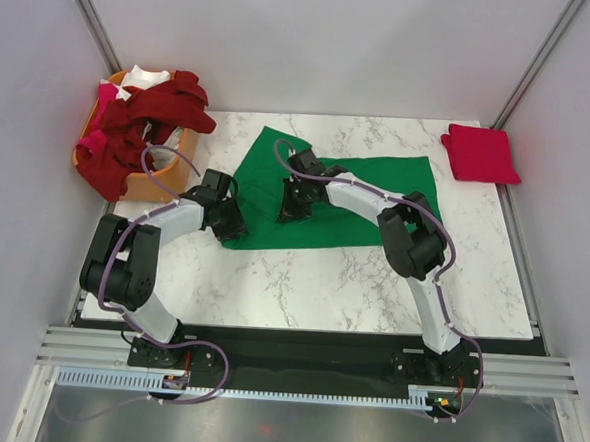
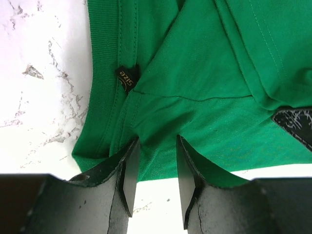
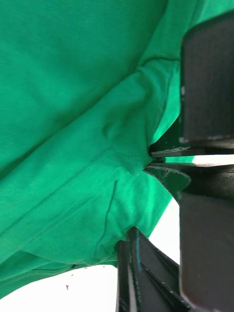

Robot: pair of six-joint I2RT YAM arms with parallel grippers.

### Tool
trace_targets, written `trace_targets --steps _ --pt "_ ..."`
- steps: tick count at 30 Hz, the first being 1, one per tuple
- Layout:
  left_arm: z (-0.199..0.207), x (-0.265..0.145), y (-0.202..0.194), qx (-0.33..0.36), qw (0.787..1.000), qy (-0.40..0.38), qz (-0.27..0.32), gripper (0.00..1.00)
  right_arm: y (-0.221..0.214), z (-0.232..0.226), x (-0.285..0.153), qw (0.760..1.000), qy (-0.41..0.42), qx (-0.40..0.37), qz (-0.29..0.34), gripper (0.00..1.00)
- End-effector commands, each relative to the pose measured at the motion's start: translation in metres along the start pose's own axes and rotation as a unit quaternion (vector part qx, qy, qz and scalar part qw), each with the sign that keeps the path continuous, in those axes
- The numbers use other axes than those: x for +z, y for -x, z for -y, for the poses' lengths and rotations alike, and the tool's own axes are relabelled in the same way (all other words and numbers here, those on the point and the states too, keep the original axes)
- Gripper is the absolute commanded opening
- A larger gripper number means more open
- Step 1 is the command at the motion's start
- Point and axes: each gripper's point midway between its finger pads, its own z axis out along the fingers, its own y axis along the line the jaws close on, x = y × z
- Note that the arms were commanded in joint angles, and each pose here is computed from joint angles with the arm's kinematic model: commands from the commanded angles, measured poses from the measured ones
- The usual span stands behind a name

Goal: Fold and stack the t-shirts
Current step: Fold the tshirt

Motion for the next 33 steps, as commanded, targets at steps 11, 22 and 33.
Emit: trace_targets --steps 11,22,33 --pt "-0.016 0.002 -0.016 -0.009 0.999 0.03 -0.018 0.43 0.086 0.03 -0.014 0.996 -0.006 0.054 0.069 0.0" --pt "-0.015 0.002 -0.017 -0.007 0.999 0.028 -0.021 0.42 0.107 0.055 -0.005 0.994 0.003 0.086 0.069 0.89" --pt "-0.017 -0.015 -0.001 -0.003 0.999 0.052 0.007 0.43 0.127 0.062 -0.096 0.987 -0.066 0.008 0.149 0.91"
